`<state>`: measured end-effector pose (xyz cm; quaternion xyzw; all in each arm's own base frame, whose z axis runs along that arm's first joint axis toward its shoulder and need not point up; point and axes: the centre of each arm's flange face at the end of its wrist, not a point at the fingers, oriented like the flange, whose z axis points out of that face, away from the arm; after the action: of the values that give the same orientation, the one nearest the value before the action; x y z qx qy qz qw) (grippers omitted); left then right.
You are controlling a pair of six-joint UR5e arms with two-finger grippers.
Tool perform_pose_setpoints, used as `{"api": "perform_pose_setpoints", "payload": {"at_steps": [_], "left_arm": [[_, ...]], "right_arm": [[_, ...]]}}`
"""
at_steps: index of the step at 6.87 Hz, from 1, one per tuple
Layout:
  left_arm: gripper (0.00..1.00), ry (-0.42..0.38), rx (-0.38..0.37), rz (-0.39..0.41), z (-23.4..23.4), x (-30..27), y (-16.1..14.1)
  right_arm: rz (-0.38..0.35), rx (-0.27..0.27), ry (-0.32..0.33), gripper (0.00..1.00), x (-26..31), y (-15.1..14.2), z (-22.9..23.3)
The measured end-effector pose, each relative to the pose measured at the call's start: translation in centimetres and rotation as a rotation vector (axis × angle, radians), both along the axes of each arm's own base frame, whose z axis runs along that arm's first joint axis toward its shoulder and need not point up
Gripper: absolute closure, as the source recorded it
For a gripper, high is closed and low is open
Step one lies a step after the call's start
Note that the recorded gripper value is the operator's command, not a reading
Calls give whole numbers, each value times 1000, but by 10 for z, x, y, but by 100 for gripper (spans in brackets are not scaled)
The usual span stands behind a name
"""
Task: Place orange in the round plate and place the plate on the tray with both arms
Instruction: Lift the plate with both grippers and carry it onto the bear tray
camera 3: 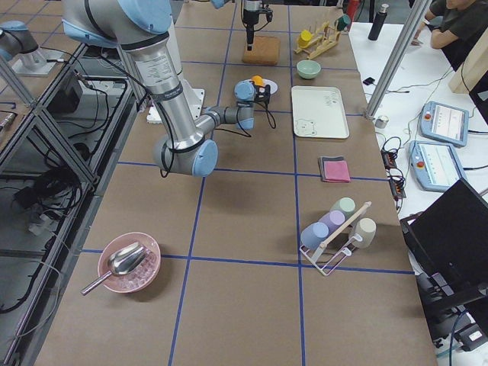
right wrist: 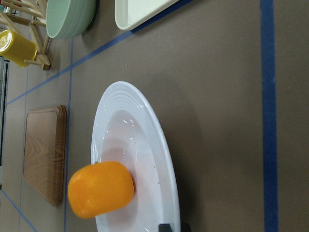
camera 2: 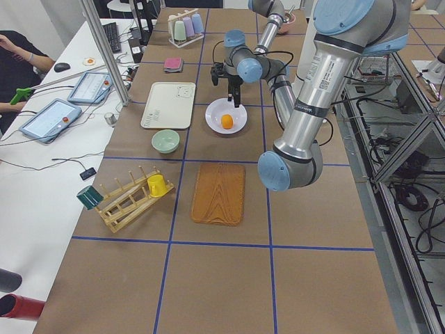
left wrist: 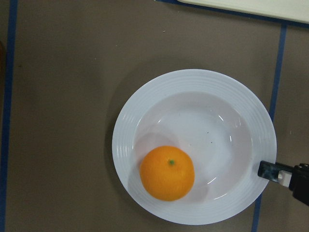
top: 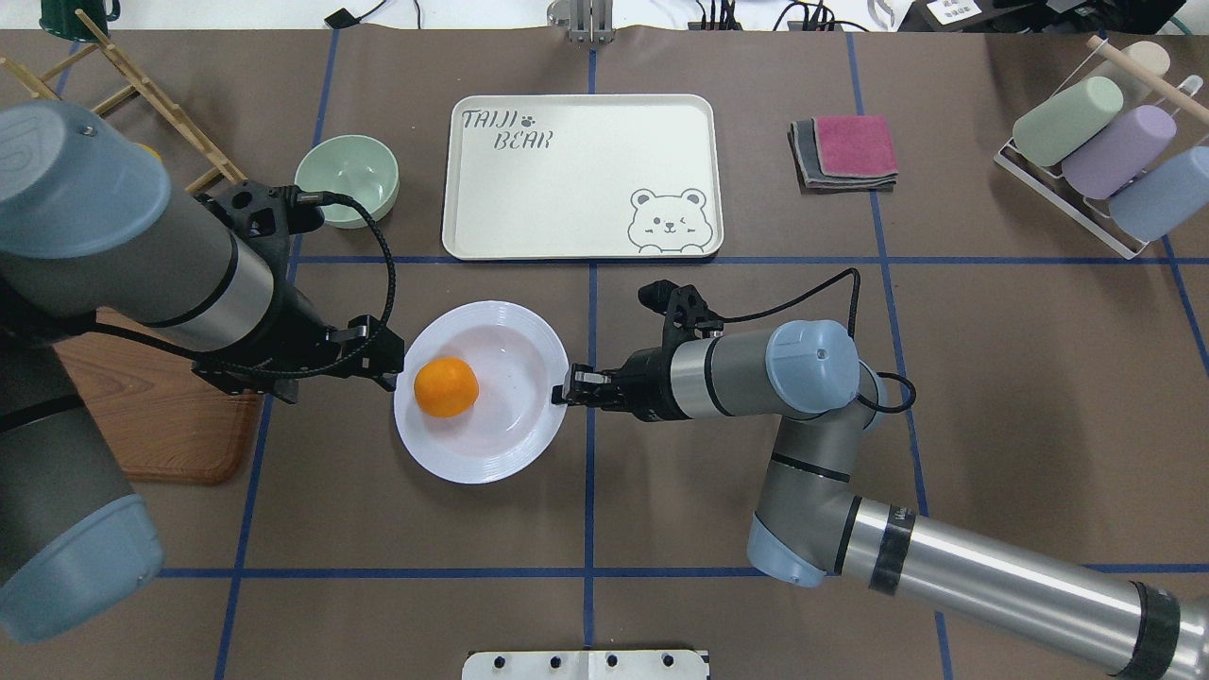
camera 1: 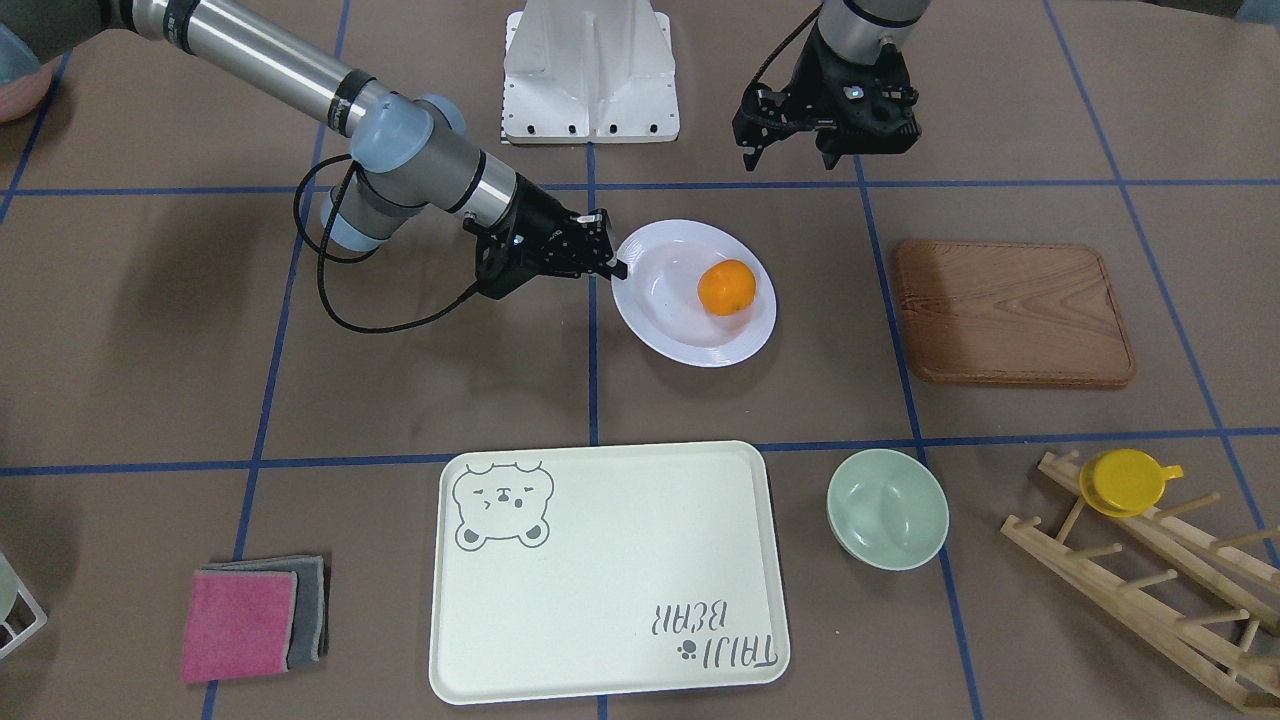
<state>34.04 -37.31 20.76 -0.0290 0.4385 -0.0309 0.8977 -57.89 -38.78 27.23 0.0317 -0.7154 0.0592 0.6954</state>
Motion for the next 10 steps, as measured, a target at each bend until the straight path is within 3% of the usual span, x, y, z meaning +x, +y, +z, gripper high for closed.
{"api": "perform_pose_setpoints", "payload": {"at_steps": [2,3,6,8,10], "left_arm": [[3,-39,65,29,28,-34,-5],[3,-55,88,38,39,-46,-9],[3,-71,103,44,48,-53,-15],[3,-84,122,51,55,-61,-21],[3,-126,173,77,81,-87,-37]], "right_arm": [[38,-105,-35,100,20,-27,-8],[59,-132,-75,100,31,-38,-14],[115,-133,-191,100,55,-59,-38],[213,-185,-278,100,62,-69,-45],[357,-299,-343,100,60,-88,-44]]}}
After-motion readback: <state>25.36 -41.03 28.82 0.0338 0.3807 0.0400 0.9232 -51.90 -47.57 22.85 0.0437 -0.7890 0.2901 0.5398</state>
